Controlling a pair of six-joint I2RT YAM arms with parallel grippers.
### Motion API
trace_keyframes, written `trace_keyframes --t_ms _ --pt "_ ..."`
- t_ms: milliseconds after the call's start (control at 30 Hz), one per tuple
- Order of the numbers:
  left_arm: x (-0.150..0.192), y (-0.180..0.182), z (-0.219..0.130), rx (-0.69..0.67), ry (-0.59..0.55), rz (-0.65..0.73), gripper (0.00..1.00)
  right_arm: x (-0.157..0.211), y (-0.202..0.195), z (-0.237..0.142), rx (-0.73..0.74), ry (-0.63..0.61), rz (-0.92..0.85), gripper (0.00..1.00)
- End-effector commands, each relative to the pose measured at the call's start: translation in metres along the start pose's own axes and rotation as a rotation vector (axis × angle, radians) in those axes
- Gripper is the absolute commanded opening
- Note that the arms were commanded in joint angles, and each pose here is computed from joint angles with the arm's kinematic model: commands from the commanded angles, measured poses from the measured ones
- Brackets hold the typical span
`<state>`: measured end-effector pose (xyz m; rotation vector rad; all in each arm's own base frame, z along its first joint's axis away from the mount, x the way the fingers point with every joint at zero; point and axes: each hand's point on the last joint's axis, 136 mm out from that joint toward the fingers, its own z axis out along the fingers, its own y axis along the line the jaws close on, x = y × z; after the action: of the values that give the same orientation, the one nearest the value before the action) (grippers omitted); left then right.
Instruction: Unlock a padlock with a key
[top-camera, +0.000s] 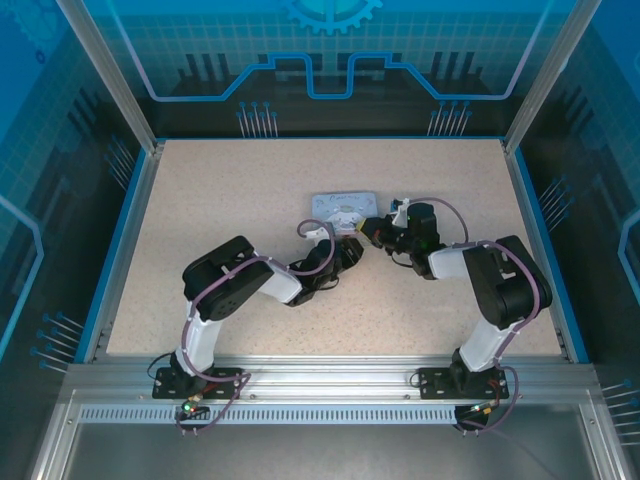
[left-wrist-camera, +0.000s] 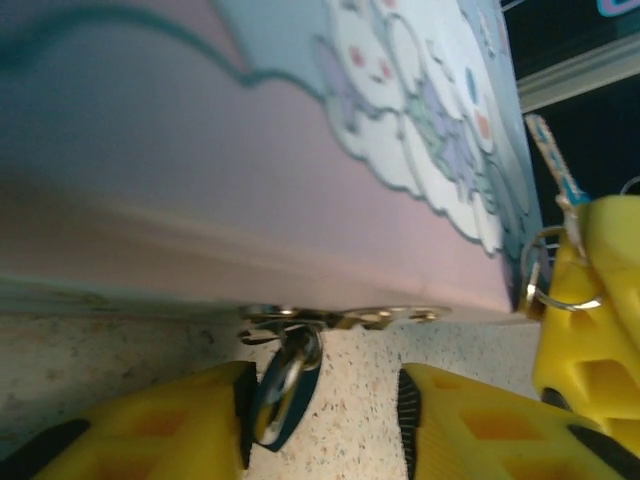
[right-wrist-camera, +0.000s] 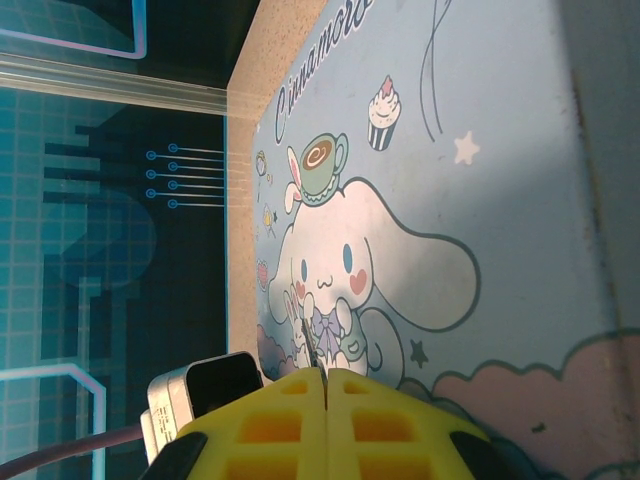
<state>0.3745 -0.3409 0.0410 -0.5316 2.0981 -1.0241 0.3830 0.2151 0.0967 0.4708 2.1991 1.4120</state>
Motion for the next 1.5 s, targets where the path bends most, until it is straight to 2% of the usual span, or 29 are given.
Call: trace_keyframes --t_ms 0,300,533,967,1300,1467 --pt "0.000 0.029 -0.005 -0.136 -0.012 0.009 0.36 0.013 -0.013 0.006 0.037 0.046 0.038 0.00" --pt "-0.001 0.033 -0.006 -0.169 -0.015 0.020 0.31 0.013 -0.014 0.006 0.039 0.046 0.040 0.00" --pt "0.002 0.034 -0.004 -0.202 0.001 0.057 0.35 0.014 -0.015 0.007 0.038 0.047 0.042 0.00" --pt "0.006 0.043 -0.005 -0.280 0.009 0.104 0.30 0.016 -0.019 0.007 0.041 0.048 0.049 0.00" --pt "0.005 0.035 0.000 -0.259 0.012 0.129 0.20 0.016 -0.021 0.009 0.038 0.049 0.057 0.00" --pt "0.003 0.032 -0.003 -0.253 0.022 0.146 0.10 0.016 -0.019 0.008 0.035 0.047 0.055 0.00"
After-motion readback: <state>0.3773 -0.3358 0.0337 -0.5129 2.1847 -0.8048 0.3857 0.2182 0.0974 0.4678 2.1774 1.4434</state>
